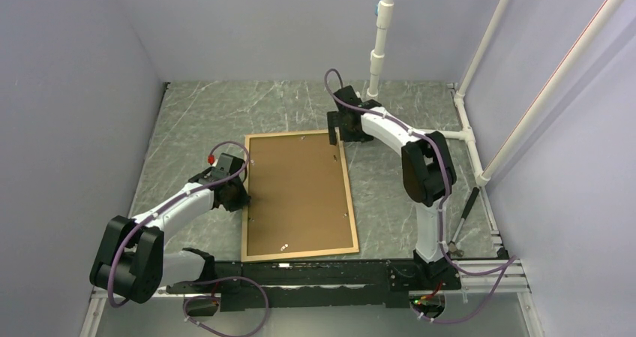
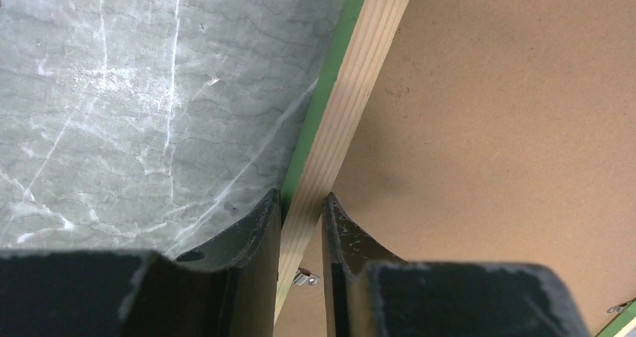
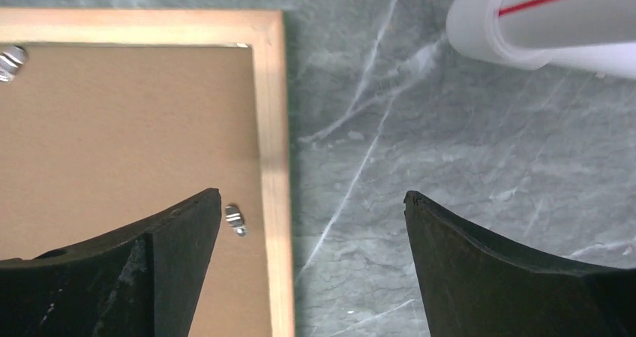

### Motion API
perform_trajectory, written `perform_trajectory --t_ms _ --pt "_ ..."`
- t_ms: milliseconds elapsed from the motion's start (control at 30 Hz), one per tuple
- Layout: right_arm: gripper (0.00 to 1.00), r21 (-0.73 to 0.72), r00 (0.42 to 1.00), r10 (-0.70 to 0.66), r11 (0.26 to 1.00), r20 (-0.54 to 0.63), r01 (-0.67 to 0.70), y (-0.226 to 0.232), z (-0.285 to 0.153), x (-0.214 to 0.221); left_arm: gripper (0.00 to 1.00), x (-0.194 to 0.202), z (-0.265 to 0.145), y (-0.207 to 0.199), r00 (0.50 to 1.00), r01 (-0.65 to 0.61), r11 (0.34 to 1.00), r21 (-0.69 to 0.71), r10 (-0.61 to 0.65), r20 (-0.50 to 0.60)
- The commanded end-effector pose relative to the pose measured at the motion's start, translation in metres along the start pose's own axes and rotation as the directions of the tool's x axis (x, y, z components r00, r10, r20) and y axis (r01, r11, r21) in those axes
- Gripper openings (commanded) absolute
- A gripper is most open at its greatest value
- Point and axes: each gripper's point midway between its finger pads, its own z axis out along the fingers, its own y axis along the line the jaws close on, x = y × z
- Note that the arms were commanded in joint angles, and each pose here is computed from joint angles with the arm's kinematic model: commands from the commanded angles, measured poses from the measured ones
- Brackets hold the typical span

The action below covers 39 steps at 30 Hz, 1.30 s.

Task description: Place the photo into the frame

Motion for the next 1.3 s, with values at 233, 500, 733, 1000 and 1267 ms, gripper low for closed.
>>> perform_trajectory --t_ms 233,500,733,1000,1267 --pt "0.90 -0.108 0.993 0.007 0.994 -0.115 -0.020 0.013 0.024 0.056 0.12 0.014 0.015 0.017 0.998 -0.027 0.998 -0.064 0.024 -0.051" --pt "0.91 -0.125 0.993 0.022 0.991 -0.117 -0.036 0.016 0.019 0.051 0.11 0.016 0.017 0.018 0.998 -0.032 0.997 -0.070 0.028 -0.064" --pt "0.92 -0.137 0.998 0.050 0.989 -0.047 -0.056 0.011 -0.007 0.040 0.10 0.017 0.018 0.016 0.997 -0.032 0.997 -0.064 0.028 -0.070" --pt "0.93 -0.172 0.998 0.020 0.985 -0.060 -0.030 0.015 -0.005 0.048 0.09 0.018 0.018 0.016 0.997 -0.031 0.998 -0.062 0.027 -0.072" --pt "0.89 -0.126 0.994 -0.003 0.992 -0.107 -0.011 0.006 0.013 0.068 0.09 0.018 0.018 0.015 0.997 -0.031 0.998 -0.059 0.027 -0.073"
